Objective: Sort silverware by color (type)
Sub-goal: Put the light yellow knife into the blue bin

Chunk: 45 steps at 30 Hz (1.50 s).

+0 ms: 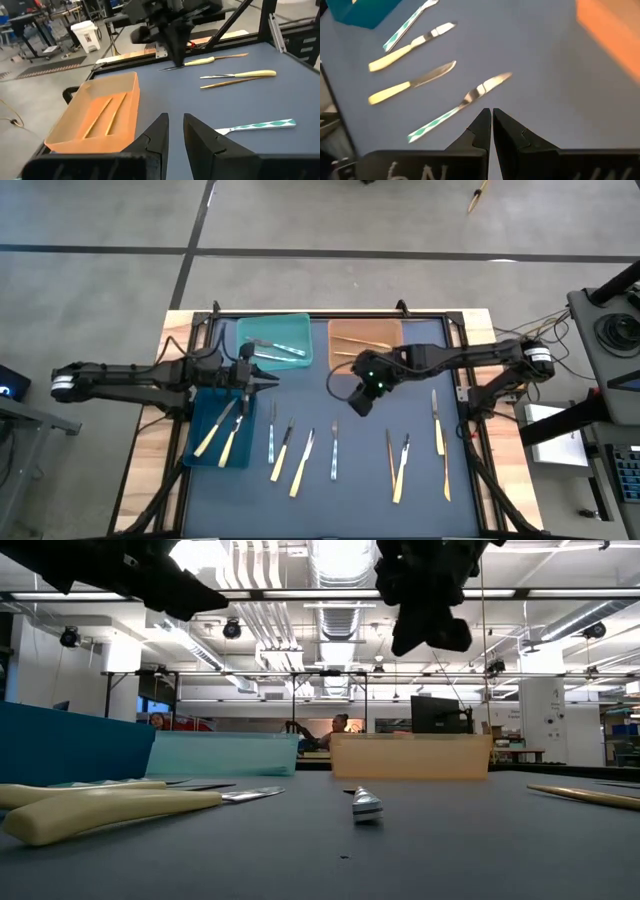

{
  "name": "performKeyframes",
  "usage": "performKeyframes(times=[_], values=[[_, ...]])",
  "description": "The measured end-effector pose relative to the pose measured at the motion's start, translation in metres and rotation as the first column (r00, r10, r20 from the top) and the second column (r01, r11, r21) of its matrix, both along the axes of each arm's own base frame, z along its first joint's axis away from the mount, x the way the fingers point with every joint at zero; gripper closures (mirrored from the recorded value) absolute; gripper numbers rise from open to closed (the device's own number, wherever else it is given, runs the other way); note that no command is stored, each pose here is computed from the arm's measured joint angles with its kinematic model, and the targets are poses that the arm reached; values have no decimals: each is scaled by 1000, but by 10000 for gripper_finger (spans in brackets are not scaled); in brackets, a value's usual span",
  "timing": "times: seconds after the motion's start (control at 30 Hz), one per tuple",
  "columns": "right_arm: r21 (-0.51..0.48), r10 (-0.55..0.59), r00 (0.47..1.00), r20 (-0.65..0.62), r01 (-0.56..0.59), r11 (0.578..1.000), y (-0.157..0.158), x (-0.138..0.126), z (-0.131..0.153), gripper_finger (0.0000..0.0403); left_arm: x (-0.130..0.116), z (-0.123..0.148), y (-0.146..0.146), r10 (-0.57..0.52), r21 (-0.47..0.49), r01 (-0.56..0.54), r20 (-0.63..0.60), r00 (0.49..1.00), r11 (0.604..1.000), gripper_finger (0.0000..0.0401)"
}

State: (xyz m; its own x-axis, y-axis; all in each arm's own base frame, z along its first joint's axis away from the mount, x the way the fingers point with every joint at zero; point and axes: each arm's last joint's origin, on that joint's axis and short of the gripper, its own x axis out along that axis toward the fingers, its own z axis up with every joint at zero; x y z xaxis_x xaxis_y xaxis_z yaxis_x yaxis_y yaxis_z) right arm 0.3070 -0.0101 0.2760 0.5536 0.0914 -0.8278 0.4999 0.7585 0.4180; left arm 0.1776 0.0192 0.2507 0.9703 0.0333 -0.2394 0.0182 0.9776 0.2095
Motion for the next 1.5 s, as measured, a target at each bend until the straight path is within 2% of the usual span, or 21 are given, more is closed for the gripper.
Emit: performKeyframes(times=[0.2,0.4,0.67,1.1,1.3,1.5], values=[[86,-63,995,-72,69,994,23,-4,-3,394,5,0,1,-11,42,12,-20,1000,999,361],[138,-118,969,-216,150,979,47,-16,-8,394,10,3,1,-20,77,22,-25,999,997,361],[81,-174,866,-468,239,968,65,-44,-28,394,15,9,2,-34,135,37,-25,999,990,361],[29,-212,732,-648,302,953,44,-98,-81,394,16,13,2,-38,159,39,-12,999,986,361],[21,-291,694,-659,403,915,32,-124,-88,394,16,13,2,-38,159,39,-9,999,986,361],[-9,-351,637,-686,475,880,25,-137,-99,394,16,13,2,-38,159,38,-8,999,986,361]])
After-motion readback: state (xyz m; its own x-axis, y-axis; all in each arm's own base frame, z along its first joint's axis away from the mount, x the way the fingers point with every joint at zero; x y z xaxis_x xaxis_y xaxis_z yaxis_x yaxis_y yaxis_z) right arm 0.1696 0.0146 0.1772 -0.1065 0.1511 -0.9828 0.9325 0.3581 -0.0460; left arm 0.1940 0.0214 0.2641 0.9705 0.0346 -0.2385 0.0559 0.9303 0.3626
